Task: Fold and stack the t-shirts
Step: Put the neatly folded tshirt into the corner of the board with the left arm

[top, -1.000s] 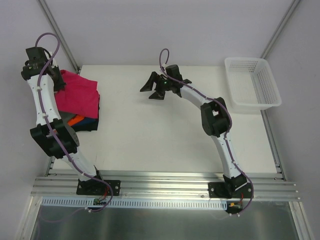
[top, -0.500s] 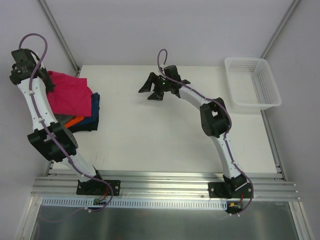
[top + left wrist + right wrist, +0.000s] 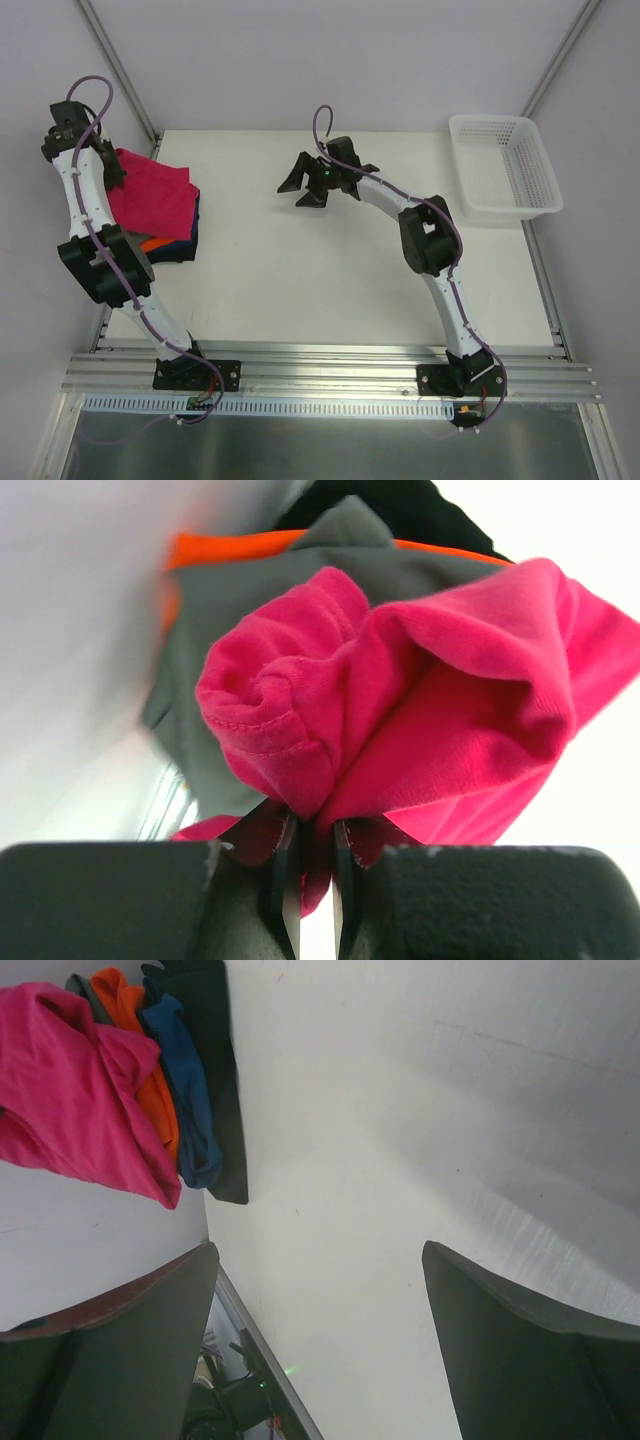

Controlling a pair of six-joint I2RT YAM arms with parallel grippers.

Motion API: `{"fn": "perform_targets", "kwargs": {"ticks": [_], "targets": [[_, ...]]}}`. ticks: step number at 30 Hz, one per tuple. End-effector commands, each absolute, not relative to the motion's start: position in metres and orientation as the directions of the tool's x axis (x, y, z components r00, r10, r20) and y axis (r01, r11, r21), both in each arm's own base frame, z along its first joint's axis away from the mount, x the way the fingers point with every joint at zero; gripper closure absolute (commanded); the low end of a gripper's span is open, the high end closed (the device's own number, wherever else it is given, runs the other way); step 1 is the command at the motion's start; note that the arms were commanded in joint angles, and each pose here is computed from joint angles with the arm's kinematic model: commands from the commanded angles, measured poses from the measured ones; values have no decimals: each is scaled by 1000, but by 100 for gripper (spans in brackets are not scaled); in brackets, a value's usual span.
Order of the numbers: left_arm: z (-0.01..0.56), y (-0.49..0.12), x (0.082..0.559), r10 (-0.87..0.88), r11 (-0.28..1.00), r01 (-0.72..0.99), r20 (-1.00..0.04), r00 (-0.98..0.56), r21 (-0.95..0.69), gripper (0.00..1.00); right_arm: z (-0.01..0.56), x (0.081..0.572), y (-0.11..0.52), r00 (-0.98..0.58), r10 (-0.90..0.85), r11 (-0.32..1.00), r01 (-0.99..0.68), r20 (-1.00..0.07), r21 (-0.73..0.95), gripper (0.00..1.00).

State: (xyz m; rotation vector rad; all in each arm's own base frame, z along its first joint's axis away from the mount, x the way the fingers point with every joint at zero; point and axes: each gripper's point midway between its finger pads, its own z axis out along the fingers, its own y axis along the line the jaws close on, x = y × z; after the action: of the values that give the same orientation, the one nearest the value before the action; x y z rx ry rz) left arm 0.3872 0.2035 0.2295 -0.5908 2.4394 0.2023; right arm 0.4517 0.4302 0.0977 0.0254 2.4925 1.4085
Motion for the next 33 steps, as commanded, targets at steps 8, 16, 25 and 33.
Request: {"fn": "perform_targets", "kwargs": {"ticks": [8,16,25,33], "targets": [[213,199,420,-342,898,-440,-598,-725,19,100,150,453,427,-934,162,475,-210,-320,854,13],[233,230,381,-377,846,-528,-623,-686,69,100,150,458,430,-933,167,481,-206,-319,852,13],[234,252,364,-403,812,-577,-623,-670,95,100,148,459,431,-933,170,485,-201,-318,851,13],[210,240,386,-393,844,-531,-587,-708,75,85,144,455,429,-934,161,492,-203,-318,846,13]]}}
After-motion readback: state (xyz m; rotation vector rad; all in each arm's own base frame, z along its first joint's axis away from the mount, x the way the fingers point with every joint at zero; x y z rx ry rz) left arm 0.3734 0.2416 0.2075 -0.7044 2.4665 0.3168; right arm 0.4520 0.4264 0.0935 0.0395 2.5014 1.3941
